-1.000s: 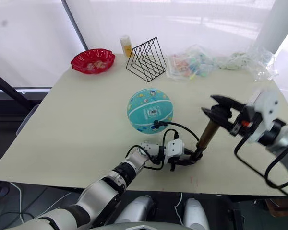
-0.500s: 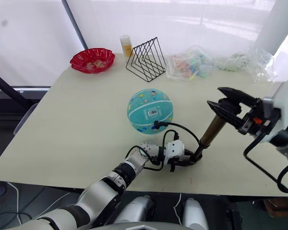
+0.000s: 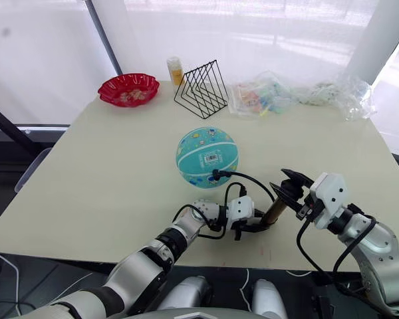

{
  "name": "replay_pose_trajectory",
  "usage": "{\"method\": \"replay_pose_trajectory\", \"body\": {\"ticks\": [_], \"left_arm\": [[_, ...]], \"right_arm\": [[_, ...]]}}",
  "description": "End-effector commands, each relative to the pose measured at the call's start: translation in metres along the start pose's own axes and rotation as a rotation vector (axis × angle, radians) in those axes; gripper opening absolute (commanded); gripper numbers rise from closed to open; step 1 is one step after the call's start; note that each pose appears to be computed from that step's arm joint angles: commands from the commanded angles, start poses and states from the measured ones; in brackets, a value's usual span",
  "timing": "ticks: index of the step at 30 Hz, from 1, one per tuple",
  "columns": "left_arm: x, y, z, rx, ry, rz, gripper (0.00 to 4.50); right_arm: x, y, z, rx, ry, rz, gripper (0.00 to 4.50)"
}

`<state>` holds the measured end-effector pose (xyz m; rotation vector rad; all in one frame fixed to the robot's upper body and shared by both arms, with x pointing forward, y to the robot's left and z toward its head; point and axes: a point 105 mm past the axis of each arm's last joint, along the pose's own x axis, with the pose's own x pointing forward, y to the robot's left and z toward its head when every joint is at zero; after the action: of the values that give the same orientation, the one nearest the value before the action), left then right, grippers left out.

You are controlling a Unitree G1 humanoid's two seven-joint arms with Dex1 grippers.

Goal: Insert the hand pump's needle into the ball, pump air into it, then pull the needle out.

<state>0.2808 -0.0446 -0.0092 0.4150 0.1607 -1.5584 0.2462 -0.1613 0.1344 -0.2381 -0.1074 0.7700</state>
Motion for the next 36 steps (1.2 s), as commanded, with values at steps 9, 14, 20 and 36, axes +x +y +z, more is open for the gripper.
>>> {"method": "replay_pose_trajectory", "body": {"ticks": [9, 14, 20, 36], "left_arm": [[-0.008, -0.030, -0.047, -0.090, 0.174, -0.108, 1.04], [-0.008, -0.031, -0.047, -0.091, 0.174, -0.113, 1.04], [-0.008, -0.031, -0.047, -0.086, 0.176, -0.117, 1.04], [-0.009, -0.030, -0.048, -0.083, 0.179, -0.114, 1.04]], "right_arm": [[-0.010, -0.045, 0.095, -0.108, -0.154, -0.044, 1.56], [-0.025, -0.061, 0.153, -0.188, -0.259, -0.081, 1.56], [-0.035, -0.065, 0.189, -0.215, -0.321, -0.113, 1.35], [-0.023, -0.030, 0.066, 0.046, -0.070, -0.092, 0.00]]}}
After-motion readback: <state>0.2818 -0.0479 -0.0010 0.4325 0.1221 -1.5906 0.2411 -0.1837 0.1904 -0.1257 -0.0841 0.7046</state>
